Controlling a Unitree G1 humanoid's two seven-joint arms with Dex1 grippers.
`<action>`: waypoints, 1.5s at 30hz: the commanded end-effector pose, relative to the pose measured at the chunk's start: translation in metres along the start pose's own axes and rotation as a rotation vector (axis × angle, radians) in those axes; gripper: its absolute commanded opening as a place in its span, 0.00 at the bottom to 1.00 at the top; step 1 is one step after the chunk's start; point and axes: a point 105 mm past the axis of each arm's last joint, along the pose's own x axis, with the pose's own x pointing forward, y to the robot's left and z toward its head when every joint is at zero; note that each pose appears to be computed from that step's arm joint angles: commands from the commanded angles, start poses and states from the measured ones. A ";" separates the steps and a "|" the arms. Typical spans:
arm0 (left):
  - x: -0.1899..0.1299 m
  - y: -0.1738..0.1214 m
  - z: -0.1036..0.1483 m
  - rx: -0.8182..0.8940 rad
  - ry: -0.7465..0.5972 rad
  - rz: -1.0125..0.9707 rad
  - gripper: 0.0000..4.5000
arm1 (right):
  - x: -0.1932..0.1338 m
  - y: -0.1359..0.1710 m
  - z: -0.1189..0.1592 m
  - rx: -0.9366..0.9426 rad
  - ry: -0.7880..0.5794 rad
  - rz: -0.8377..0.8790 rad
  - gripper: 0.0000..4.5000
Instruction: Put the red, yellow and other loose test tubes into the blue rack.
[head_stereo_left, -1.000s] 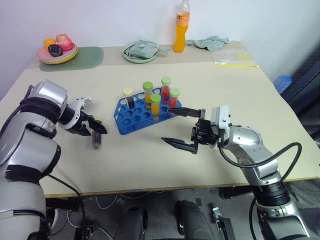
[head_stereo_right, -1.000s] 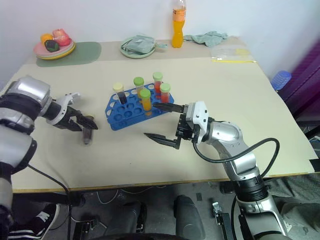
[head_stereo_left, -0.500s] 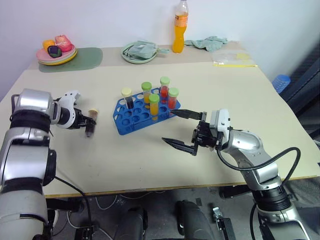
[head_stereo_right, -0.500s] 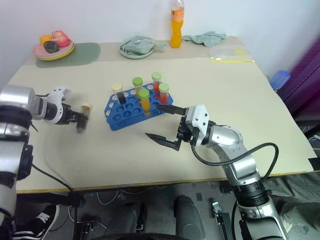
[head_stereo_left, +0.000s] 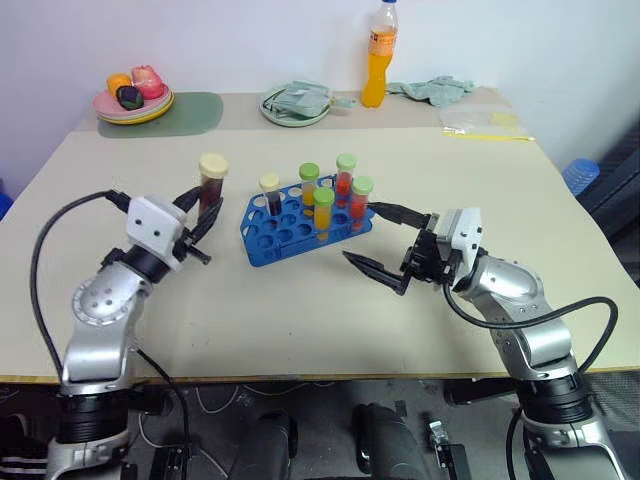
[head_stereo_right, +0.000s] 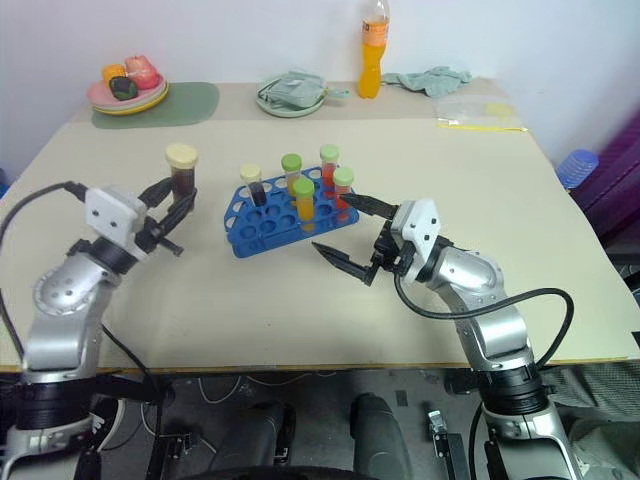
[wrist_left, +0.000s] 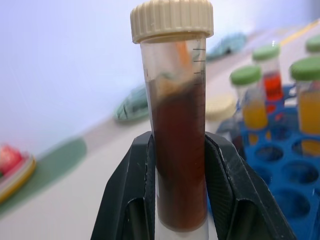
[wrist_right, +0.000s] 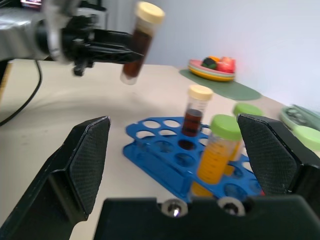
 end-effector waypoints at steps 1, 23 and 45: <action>0.013 -0.010 -0.003 0.104 -0.064 0.022 0.18 | 0.004 -0.002 0.016 -0.033 -0.031 -0.008 1.00; 0.045 -0.082 -0.017 -0.151 -0.139 -0.081 0.18 | 0.004 -0.014 0.027 -0.056 -0.019 -0.068 1.00; 0.040 -0.097 -0.039 -0.262 -0.055 -0.101 0.18 | 0.005 -0.011 0.024 -0.058 -0.031 -0.076 1.00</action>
